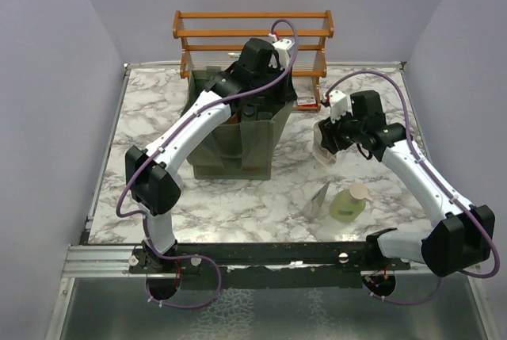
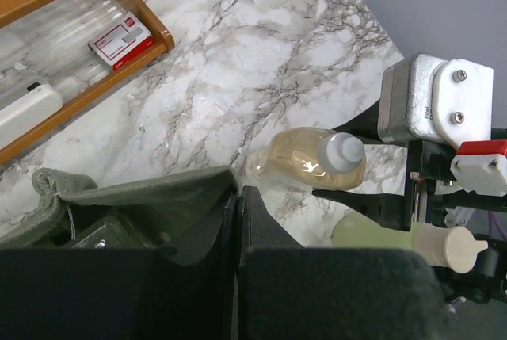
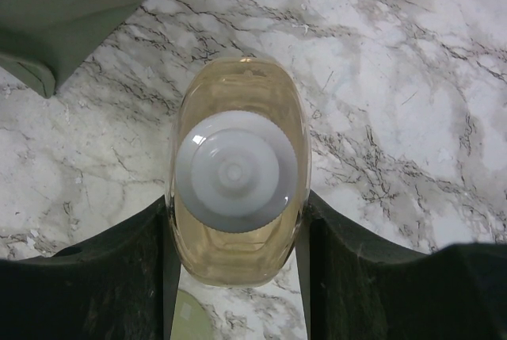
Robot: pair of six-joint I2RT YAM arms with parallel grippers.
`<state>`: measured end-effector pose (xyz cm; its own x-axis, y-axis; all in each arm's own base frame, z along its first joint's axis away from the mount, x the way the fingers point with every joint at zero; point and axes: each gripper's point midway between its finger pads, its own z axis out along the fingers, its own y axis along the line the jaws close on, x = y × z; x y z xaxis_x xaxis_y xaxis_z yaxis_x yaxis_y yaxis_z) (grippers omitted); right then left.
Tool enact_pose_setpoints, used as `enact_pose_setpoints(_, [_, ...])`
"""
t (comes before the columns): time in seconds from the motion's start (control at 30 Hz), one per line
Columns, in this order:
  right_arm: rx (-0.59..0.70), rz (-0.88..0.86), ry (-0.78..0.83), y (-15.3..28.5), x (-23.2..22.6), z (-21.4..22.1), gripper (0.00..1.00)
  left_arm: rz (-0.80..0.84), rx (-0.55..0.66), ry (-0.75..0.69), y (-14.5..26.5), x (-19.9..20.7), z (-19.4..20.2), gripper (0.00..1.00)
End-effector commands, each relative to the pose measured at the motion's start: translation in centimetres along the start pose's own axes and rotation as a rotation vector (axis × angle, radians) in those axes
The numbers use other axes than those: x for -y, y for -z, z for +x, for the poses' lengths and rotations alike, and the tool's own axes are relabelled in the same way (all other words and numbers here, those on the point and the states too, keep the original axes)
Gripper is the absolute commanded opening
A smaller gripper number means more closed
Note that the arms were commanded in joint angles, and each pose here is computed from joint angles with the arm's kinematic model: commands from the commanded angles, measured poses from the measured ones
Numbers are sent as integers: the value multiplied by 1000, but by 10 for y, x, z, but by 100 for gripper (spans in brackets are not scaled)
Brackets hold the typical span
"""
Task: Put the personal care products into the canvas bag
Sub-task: Move the canvas bag to the center of the board.
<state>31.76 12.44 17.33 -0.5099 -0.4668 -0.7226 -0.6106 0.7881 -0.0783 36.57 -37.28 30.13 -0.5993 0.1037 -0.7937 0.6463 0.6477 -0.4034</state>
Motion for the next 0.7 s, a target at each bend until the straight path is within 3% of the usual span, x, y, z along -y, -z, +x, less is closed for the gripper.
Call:
enact_pose_setpoints(0.0, [191, 25, 27, 18, 6, -47, 2, 143, 132, -92, 14, 43, -36, 3])
enact_pose_setpoints(0.37, [212, 5, 48, 22, 3, -52, 2, 163, 127, -235, 35, 45, -22, 42])
enact_pose_setpoints(0.67, [276, -64, 116, 36, -10, -68, 2, 258, 143, -404, 81, 64, -19, 76])
